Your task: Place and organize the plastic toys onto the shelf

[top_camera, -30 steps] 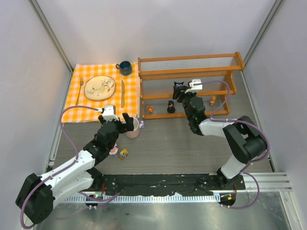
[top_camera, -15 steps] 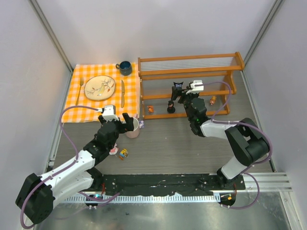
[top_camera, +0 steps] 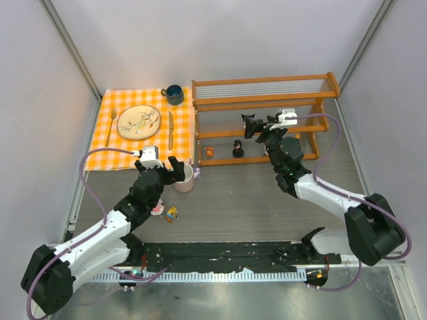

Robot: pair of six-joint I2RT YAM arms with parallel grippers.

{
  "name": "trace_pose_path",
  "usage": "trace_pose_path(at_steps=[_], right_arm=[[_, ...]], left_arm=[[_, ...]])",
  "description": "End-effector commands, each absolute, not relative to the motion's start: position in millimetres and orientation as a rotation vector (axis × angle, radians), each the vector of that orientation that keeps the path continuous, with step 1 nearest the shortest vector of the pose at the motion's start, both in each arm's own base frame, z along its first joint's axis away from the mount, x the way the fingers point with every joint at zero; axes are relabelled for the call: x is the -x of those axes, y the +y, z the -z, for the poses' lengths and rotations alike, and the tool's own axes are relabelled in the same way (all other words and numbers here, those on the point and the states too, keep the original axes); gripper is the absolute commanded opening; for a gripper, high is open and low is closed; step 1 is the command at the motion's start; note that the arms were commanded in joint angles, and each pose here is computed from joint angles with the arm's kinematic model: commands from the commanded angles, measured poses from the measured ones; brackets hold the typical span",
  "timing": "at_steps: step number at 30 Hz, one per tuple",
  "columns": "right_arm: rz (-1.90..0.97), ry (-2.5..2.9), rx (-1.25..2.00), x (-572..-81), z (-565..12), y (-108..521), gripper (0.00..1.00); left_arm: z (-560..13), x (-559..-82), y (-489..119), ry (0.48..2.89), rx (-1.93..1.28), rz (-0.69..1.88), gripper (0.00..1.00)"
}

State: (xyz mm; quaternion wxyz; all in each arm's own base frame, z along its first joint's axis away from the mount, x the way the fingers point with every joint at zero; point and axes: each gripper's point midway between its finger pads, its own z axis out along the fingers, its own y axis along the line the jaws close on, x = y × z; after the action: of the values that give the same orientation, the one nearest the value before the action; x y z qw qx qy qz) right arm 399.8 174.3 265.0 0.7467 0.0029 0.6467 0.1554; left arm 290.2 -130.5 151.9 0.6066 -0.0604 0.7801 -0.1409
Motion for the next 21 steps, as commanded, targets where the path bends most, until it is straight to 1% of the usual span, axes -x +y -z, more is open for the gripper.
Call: trace_pose_path(at_steps=[1,3,8,14,18,21], right_arm=[[-0.356,1.446,0.024,-380.3,-267.9,169.8,0.86],[-0.338,1.509,0.038,-375.2,-257.4,167.0,0.87],[-0.379,1.606,0.062,-347.6,-247.4,162.3,0.87],[-0.522,1.763,0.027,-309.1,-217.6,167.1,0.85],[-0.655,1.880,-0.006,-289.0,-194.7,185.1,0.84],[-0.756,1.949,-0.021,-277.0,-185.4,213.1,0.82]], left_arm=[[-179.2,-294.2,-119.3,1.697,0.196,0.318,1.00],[-187.3,-293.8,-108.1,1.674,0.241,0.278,1.00],[-206.5,-286.4,-92.6,1.630,0.338,0.279,1.00],[-193.9,-270.4,-72.6,1.711,0.487,0.235,1.00],[-189.3,-259.7,-64.3,1.729,0.517,0.228,1.00],[-184.8,-252.9,-57.9,1.729,0.522,0.218,1.00]])
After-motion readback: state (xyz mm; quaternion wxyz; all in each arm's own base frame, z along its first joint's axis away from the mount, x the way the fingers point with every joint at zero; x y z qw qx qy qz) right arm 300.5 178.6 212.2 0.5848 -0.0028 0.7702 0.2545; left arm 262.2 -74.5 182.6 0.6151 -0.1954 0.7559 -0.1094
